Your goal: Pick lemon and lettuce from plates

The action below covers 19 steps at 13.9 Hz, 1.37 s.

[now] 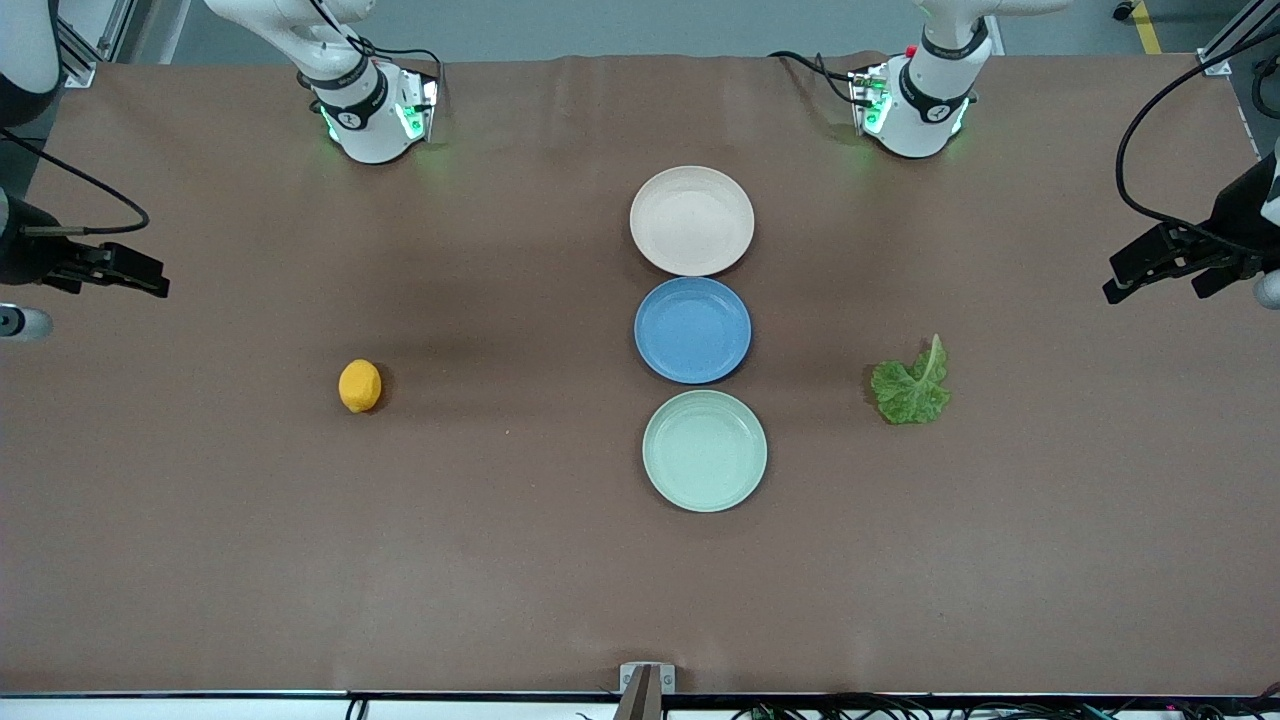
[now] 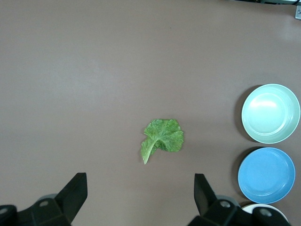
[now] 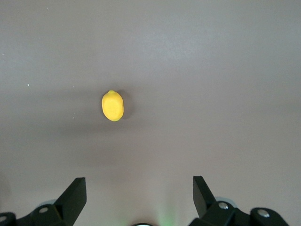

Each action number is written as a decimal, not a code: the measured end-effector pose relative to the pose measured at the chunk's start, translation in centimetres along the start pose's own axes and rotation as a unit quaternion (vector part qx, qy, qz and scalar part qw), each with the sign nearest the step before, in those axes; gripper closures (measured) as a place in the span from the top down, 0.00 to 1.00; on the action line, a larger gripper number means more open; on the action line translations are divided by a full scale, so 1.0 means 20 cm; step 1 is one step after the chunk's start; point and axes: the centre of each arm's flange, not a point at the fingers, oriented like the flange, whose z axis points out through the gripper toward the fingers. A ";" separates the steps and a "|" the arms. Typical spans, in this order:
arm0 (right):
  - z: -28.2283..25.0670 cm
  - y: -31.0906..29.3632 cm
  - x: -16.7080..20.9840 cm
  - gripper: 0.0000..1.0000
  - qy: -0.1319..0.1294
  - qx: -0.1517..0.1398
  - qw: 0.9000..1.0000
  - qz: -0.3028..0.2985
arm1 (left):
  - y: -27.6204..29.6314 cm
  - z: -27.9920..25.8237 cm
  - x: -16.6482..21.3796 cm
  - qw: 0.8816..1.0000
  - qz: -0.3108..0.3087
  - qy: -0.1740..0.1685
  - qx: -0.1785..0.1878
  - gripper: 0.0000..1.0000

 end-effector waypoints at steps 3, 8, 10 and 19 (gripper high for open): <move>-0.02 -0.01 0.00 1.00 0.003 0.003 1.000 -0.001 | 0.00 -0.01 0.00 1.000 0.000 0.001 0.000 1.00; 0.01 -0.02 -0.03 1.00 -0.028 0.005 1.000 -0.004 | 0.00 -0.01 0.00 1.000 0.000 0.003 0.000 1.00; 0.02 -0.02 -0.04 1.00 -0.030 0.005 1.000 -0.004 | 0.00 -0.01 0.00 1.000 0.000 0.003 0.000 1.00; -0.04 -0.06 -0.19 1.00 -0.016 0.005 1.000 -0.012 | 0.00 -0.02 0.00 1.000 -0.001 0.003 0.000 1.00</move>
